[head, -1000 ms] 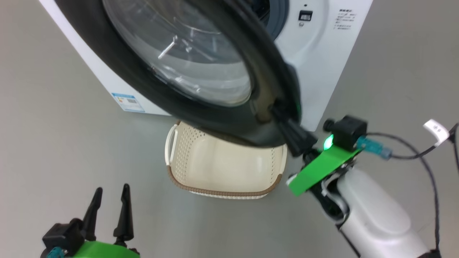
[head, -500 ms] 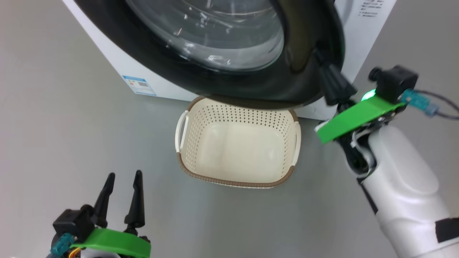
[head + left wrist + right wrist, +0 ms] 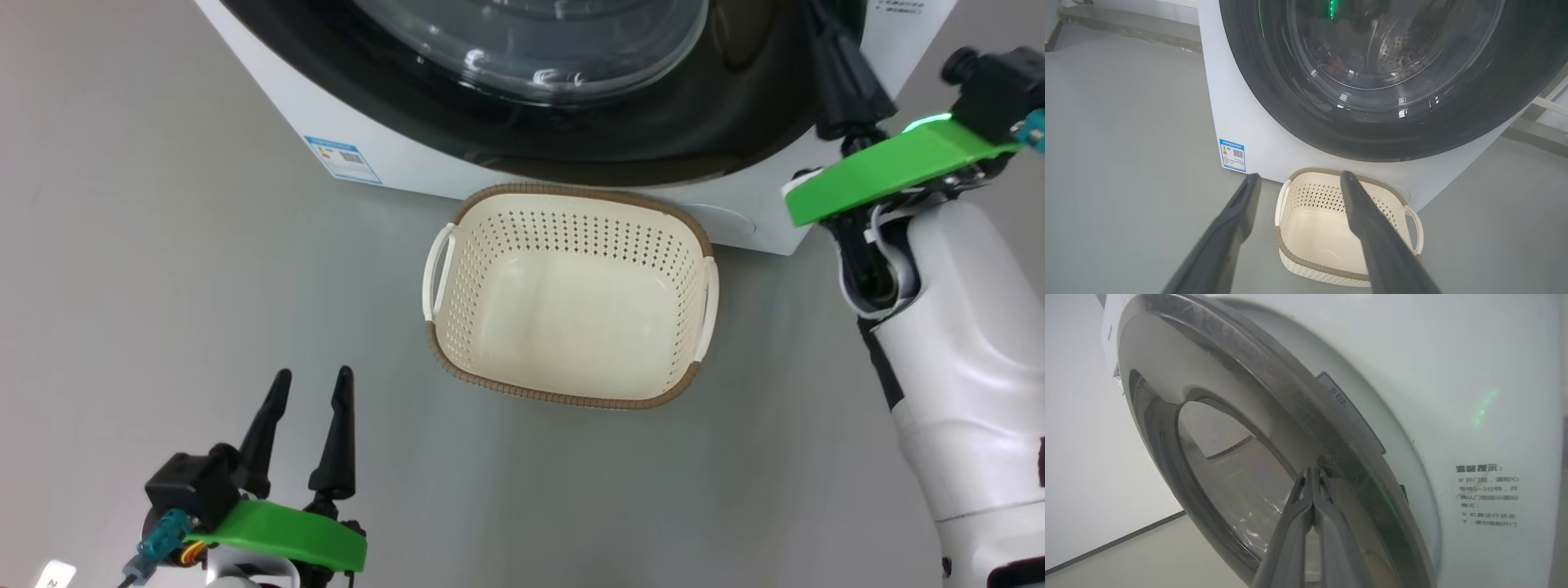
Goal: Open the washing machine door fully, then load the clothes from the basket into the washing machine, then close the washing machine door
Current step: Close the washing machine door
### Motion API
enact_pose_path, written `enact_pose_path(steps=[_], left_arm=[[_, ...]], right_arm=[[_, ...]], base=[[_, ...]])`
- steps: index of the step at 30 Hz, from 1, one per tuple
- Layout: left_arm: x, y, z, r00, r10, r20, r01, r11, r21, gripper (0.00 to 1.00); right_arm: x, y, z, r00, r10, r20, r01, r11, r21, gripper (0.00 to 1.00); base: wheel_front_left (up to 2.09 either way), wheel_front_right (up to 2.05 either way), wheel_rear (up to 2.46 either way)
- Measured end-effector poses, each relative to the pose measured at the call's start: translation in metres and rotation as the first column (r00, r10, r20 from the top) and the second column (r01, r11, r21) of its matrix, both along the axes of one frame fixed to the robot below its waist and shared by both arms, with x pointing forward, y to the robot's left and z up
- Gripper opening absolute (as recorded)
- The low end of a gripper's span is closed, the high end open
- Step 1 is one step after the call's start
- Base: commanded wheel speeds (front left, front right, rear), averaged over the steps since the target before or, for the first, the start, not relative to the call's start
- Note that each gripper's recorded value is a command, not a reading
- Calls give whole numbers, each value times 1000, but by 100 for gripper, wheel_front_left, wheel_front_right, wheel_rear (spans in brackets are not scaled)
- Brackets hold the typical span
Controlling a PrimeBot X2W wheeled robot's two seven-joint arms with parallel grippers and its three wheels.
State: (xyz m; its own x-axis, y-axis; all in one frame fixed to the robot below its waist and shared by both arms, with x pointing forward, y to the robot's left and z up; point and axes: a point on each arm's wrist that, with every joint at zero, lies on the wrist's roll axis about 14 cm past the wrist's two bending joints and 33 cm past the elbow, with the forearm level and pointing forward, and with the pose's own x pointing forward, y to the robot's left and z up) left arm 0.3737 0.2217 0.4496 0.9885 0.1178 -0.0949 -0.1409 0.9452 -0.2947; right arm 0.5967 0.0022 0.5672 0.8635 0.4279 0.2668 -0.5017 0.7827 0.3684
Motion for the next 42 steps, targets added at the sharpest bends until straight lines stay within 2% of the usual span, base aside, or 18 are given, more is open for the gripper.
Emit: enact_pose_path(steps=[6,11,19,22,23,24,25,27,28,42], left_arm=[[2,1,-3,1000,2,-9,-2,1000,0,100],[3,2,-2,1000,5,-8,-5,1000,4,100],[5,1,-2,1000,1,-5,-1,1000,1,100],[5,1,-1,1000,-1,-1,1,1000,2,100],[5,0,0,1000,-4,0,4,1000,5,100],[6,0,0,1000,-6,3,6,1000,7,100],[6,-1,1,1000,-9,6,9,1000,9,100],[7,-3,4,1000,-15,13,15,1000,9,100],[7,-3,5,1000,-17,18,16,1000,9,100],[10,-7,15,996,-70,46,69,997,40,100]], right_arm=[[18,-12,6,999,-53,8,53,998,33,0],[21,-9,4,998,-58,-6,58,996,63,0],[17,-5,8,999,-39,16,39,999,24,0],[8,-8,-2,999,-35,-4,35,999,-3,0],[4,-10,-9,999,-37,-17,36,999,-14,5],[0,-12,-15,999,-36,-31,35,999,-27,28],[-6,-13,-23,998,-33,-45,31,999,-44,45],[-15,-18,-35,997,-35,-73,30,997,-68,95],[-20,-20,-41,996,-35,-84,29,996,-81,100],[-84,-81,-87,972,-133,-196,97,978,-186,100]], base=[[0,0,0],[0,0,0],[0,0,0],[0,0,0],[0,0,0],[0,0,0],[0,0,0],[0,0,0],[0,0,0],[0,0,0]])
